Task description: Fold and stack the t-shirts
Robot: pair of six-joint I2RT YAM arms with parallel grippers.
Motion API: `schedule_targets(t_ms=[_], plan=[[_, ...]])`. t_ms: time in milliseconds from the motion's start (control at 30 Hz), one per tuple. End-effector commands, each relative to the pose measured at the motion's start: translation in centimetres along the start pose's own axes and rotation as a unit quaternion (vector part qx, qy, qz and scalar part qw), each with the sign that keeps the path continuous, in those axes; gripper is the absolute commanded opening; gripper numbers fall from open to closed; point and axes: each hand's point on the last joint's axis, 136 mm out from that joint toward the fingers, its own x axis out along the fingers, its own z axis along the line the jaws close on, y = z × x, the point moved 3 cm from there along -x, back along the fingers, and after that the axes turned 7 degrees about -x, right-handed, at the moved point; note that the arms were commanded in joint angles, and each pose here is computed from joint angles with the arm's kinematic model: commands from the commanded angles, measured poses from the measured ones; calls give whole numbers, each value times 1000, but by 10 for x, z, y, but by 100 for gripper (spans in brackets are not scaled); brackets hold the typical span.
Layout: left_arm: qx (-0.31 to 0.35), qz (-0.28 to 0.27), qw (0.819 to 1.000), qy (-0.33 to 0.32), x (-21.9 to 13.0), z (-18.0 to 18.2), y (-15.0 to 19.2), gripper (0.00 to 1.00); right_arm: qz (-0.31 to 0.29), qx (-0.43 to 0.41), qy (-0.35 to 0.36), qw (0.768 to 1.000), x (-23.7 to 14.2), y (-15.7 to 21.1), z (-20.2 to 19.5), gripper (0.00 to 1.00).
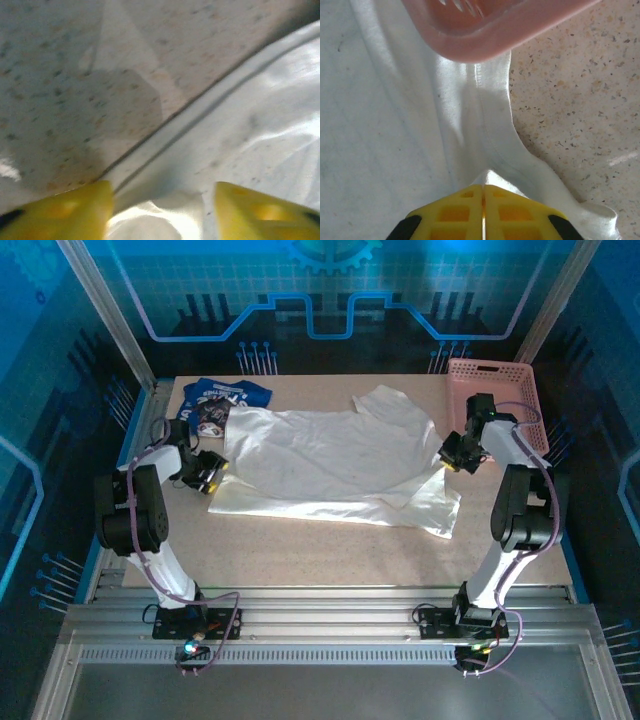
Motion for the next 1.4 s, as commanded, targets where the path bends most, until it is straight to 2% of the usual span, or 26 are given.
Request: schedule_targets(t_ms=[0,33,133,200,333,433,533,667,767,900,1033,1367], plan=[[25,-29,996,84,-32,-44,-6,76,-33,-26,-32,999,-17,-14,17,50],[30,-33,995,91,-41,-49,-5,87,-36,-32,-36,998,-24,-12,18,58],[43,-36,994,93,-62,-45,5,96,-34,-32,-40,998,-45,6,11,71],[46,-27,995,79,-69,-33,14,96,-26,-23,-45,998,-58,27,3,75],[34,12,998,51,-67,3,39,96,2,2,-53,999,-69,79,-15,75],[28,30,998,37,-55,28,52,94,23,23,-48,998,-64,118,-34,75],[20,35,998,56,-41,33,51,90,42,44,-42,997,-49,142,-52,74],[55,31,995,74,-38,8,40,82,49,53,-43,996,-35,146,-61,73],[114,17,993,27,-40,-4,31,74,58,54,-38,996,-26,144,-63,72],[159,34,986,-42,-29,1,22,63,59,54,-43,996,-22,143,-59,72],[199,49,974,-94,-16,9,21,57,61,49,-43,996,-21,144,-57,72],[270,35,955,-121,8,-10,23,52,64,40,-42,996,-20,143,-53,72]])
